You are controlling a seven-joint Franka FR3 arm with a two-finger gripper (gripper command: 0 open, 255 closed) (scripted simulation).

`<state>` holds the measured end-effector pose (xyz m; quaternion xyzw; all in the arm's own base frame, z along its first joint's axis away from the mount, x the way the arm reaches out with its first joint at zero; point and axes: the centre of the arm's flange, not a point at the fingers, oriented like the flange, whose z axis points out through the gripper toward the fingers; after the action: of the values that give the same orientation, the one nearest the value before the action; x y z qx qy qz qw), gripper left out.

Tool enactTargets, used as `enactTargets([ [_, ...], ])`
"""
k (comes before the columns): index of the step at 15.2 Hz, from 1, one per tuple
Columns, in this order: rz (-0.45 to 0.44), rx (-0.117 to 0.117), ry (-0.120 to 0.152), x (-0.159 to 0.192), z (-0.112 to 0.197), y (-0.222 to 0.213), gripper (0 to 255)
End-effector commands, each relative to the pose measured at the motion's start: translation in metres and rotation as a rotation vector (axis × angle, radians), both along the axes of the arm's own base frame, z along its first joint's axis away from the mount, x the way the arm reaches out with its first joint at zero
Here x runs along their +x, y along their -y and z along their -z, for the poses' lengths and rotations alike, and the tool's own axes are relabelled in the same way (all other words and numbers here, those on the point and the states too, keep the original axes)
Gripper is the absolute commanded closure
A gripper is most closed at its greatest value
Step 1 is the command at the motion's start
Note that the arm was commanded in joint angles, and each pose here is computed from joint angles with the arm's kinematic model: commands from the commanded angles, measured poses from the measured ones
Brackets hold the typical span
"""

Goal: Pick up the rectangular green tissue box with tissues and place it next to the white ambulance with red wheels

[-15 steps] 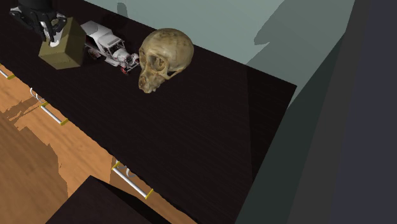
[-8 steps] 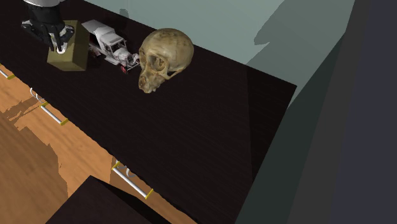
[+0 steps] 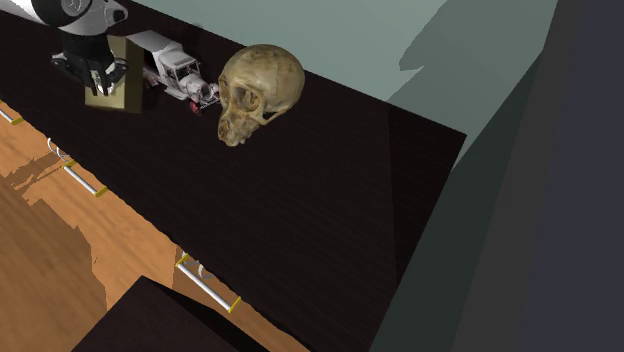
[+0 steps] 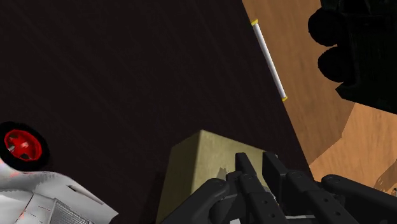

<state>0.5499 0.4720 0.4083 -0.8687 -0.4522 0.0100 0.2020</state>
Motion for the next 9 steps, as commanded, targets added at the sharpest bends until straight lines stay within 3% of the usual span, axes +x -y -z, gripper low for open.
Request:
enactTargets([
  [1,0.002,-0.002,-0.001,0.001,0.011,0.001,255],
  [6,0.002,-0.002,-0.001,0.001,0.036,0.001,255],
  [9,0.002,-0.002,-0.001,0.001,0.036,0.001,255],
])
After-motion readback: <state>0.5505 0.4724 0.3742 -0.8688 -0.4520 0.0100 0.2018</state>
